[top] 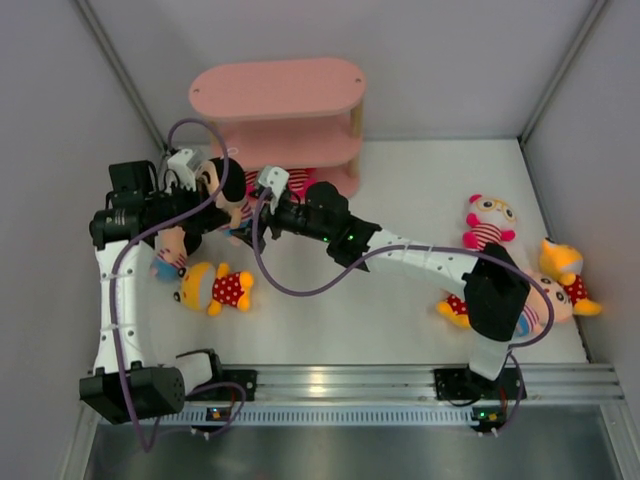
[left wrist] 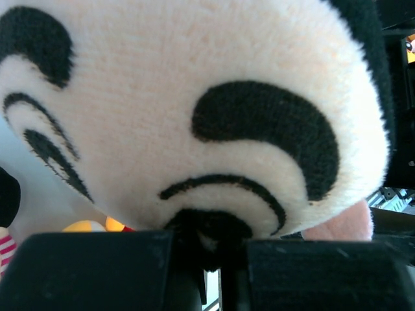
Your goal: Place and organize the stuffed toys onto the shelf
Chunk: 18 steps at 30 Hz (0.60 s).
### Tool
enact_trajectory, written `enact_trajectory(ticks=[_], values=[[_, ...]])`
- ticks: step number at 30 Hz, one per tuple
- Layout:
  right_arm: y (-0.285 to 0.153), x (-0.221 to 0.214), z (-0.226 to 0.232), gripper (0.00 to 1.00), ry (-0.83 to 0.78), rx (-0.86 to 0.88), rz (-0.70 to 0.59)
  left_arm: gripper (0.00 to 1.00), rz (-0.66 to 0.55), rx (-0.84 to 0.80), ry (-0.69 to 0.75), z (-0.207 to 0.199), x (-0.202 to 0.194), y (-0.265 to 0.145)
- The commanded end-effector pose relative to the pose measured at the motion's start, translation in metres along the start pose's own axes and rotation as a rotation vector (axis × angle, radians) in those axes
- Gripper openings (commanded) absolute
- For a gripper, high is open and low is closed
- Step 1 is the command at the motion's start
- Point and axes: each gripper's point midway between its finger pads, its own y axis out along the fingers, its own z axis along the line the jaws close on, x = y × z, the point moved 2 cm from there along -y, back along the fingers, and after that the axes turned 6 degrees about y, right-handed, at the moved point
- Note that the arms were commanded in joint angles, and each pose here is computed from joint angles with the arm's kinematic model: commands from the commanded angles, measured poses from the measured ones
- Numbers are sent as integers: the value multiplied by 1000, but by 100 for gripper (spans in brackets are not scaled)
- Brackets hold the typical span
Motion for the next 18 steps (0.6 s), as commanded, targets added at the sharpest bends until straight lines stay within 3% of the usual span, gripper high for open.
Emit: enact_trajectory(ticks=[1,3,6,10,15,18], values=[[6,35,6,99,30,79,-85,0,-31,-44,38,-12,5,-4],[10,27,-3,92,53,71,-55,0,-34,-63,40,-15,6,-4],[13,19,-14,89,139,84,-33,0,-36,-75,55,-18,6,-5],[-12,51,-32,88,290,210,-100,0,11,-13,79,-7,-6,-2],[-31,79,-41,99,251,249,-120,0,54,-10,88,-5,-17,4],[-30,83,-31,99,221,322,-112,0,59,-36,100,-12,-16,6]])
